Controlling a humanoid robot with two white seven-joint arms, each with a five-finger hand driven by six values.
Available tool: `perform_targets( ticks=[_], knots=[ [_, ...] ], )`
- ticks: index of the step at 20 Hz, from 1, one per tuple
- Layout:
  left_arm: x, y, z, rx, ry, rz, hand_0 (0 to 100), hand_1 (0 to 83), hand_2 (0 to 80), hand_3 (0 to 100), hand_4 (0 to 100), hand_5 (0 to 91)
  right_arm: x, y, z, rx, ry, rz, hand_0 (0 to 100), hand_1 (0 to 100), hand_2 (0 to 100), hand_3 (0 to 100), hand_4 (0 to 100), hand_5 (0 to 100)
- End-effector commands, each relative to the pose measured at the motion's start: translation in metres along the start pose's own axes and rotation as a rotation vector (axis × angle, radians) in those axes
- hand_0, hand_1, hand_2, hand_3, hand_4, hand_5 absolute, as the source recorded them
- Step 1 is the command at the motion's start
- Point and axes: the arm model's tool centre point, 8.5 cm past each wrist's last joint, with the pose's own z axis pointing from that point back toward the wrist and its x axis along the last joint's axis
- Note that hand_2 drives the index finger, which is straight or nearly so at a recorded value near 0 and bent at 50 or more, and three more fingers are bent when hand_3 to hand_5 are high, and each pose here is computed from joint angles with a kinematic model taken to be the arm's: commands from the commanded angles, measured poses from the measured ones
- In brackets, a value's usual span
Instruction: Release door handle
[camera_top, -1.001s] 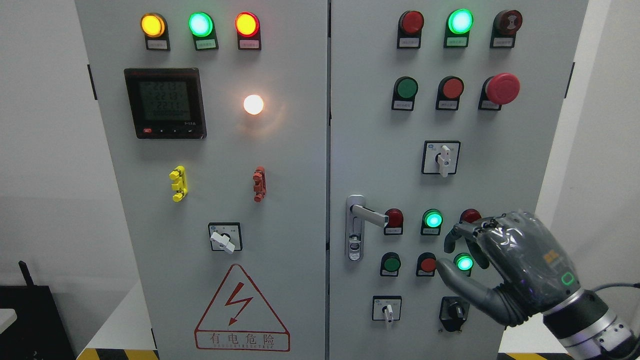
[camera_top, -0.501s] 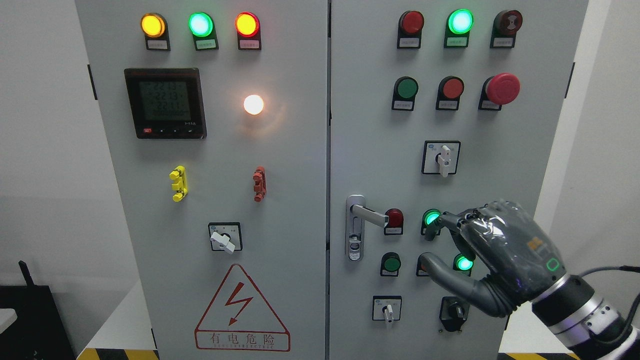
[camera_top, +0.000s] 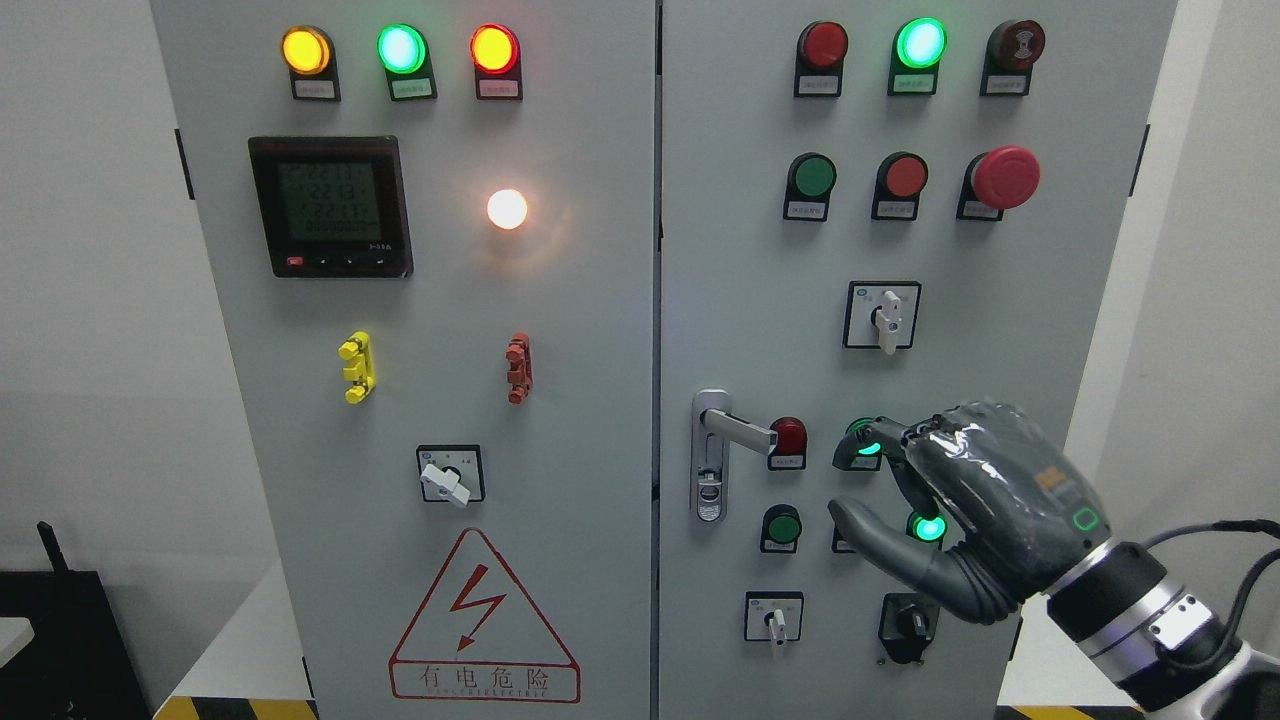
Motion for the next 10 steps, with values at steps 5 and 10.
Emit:
perform_targets(
  ticks=[5, 10],
  knots=[
    [-0.009, 0.000, 0.001, -0.002, 0.000, 0.002, 12, 38.9, 0.0, 0, 0, 0.0, 0.009, -0.001, -0.010, 0.029, -0.019, -0.084, 44, 0, 37, 100, 100, 100],
    [-0.009, 0.000, 0.001, -0.002, 0.000, 0.002, 12, 38.9, 0.0, 0, 0, 0.0, 0.023, 0.000, -0.026, 0.047, -0.016, -0.100, 44, 0, 37, 100, 100, 100]
  ],
)
